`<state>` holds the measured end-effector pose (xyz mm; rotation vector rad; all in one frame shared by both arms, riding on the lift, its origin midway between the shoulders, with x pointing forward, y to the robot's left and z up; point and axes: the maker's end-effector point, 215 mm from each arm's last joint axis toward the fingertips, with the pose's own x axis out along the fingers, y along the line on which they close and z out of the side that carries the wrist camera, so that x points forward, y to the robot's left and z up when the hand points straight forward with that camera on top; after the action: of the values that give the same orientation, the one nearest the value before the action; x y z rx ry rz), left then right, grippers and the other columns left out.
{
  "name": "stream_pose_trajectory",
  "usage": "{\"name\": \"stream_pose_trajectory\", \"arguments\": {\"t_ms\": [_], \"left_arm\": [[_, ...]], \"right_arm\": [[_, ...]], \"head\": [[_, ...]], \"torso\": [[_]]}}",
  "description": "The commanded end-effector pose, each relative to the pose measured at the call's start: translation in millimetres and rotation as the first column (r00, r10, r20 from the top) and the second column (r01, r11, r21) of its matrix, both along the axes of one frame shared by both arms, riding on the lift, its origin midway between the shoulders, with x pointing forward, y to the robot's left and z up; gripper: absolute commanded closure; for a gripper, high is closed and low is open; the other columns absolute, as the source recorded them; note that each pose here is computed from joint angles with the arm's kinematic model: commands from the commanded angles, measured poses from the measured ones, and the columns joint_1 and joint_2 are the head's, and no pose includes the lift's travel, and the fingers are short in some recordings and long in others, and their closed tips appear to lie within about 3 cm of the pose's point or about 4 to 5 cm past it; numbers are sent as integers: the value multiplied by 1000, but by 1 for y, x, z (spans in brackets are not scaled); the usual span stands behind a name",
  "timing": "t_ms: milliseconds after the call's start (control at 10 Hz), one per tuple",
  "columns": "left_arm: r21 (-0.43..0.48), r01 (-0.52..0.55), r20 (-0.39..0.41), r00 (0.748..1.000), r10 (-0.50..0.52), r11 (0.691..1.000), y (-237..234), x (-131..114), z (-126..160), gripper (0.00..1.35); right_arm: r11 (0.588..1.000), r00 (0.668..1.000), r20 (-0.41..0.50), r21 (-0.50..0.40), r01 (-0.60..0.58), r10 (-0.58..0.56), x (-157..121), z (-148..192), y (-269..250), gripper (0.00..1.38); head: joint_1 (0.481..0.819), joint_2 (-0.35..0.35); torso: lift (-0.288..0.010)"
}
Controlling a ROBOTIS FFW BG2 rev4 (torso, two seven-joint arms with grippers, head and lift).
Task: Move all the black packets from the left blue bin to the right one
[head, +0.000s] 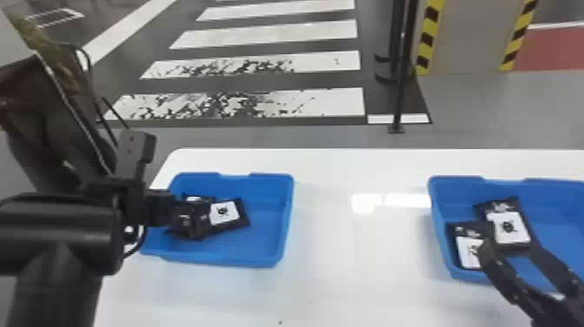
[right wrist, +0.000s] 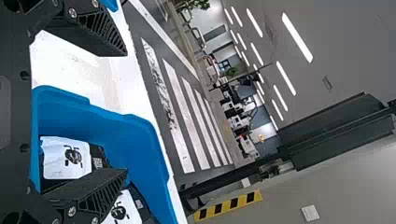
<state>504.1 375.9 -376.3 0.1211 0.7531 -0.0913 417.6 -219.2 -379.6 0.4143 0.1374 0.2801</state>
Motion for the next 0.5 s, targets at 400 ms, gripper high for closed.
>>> {"name": "stream_pose_trajectory", "arguments": {"t_ms": [400], "left_arm": [[35, 87, -129, 988, -82, 996, -31, 18, -72, 200]], "right_arm": [[999, 999, -33, 47, -3, 4, -2, -10, 3, 145]], "head": [[695, 161]], "torso": [[-140]]}}
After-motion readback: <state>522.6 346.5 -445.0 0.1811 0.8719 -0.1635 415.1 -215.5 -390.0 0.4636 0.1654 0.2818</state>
